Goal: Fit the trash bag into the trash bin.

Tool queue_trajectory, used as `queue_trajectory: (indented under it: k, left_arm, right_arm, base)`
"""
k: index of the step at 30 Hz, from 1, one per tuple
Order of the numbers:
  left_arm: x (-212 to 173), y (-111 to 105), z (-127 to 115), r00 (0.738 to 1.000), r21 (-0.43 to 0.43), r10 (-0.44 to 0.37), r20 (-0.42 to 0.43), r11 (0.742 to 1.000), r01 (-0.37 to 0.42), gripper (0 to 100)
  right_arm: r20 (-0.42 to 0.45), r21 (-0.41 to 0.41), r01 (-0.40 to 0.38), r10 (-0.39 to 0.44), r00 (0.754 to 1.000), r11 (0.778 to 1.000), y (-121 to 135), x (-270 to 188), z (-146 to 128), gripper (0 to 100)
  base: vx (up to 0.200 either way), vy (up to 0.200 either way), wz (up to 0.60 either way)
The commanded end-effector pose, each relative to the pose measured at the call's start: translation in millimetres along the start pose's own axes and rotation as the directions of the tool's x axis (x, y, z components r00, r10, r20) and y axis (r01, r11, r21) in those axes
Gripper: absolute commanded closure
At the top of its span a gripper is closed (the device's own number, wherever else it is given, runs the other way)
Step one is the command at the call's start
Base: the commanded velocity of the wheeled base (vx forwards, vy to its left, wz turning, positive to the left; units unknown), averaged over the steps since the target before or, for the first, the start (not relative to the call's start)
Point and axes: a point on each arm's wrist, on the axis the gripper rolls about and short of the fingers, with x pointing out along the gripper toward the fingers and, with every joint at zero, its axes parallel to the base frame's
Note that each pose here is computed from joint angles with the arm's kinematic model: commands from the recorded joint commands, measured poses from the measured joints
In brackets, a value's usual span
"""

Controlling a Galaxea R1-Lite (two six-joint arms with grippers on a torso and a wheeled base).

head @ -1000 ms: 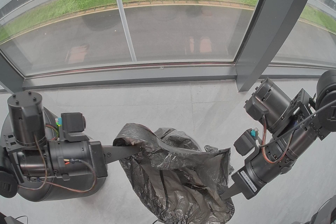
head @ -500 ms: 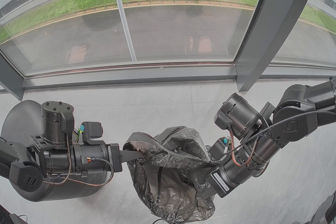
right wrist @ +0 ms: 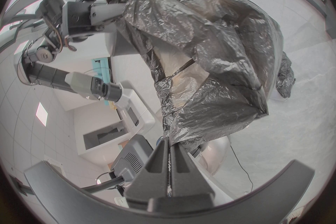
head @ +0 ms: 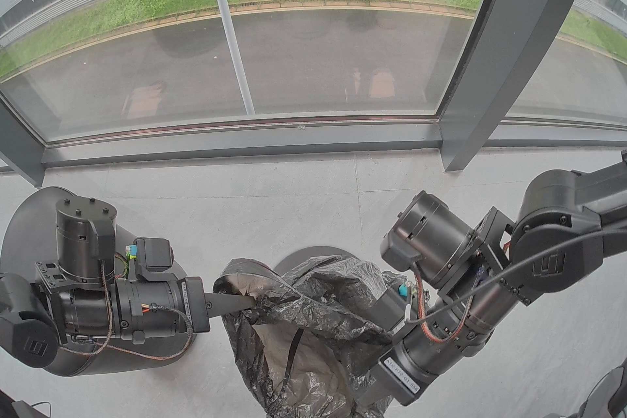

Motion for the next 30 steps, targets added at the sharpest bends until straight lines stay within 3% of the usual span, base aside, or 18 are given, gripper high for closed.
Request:
queue_trajectory:
  k: [1, 6, 22, 30]
  left_arm:
    - [-11, -1, -5, 1.000, -0.006, -0.003, 0.013, 1.000, 0.004, 100]
    - [-11, 4, -7, 1.000, -0.021, 0.015, 0.005, 1.000, -0.015, 100]
    - [-8, 16, -2, 0.998, -0.053, 0.057, 0.014, 0.997, -0.056, 100]
    - [-14, 18, -2, 0.997, -0.061, 0.067, 0.032, 0.996, -0.065, 100]
  right_arm:
    - [-0.042, -0.020, -0.007, 0.006, 0.999, 1.000, 6, 14, 0, 100]
    - [-0.077, -0.018, -0.001, -0.001, 0.997, 1.000, 3, 28, 3, 100]
    - [-0.045, -0.033, -0.023, 0.021, 0.999, 0.999, -3, 46, 17, 100]
    - [-0.014, -0.075, -0.040, 0.039, 0.999, 0.996, 11, 47, 22, 100]
  base:
    - [0.000, 0.000, 0.00]
    - [0.000, 0.000, 0.00]
    - [0.000, 0.000, 0.00]
    - [0.000, 0.000, 0.00]
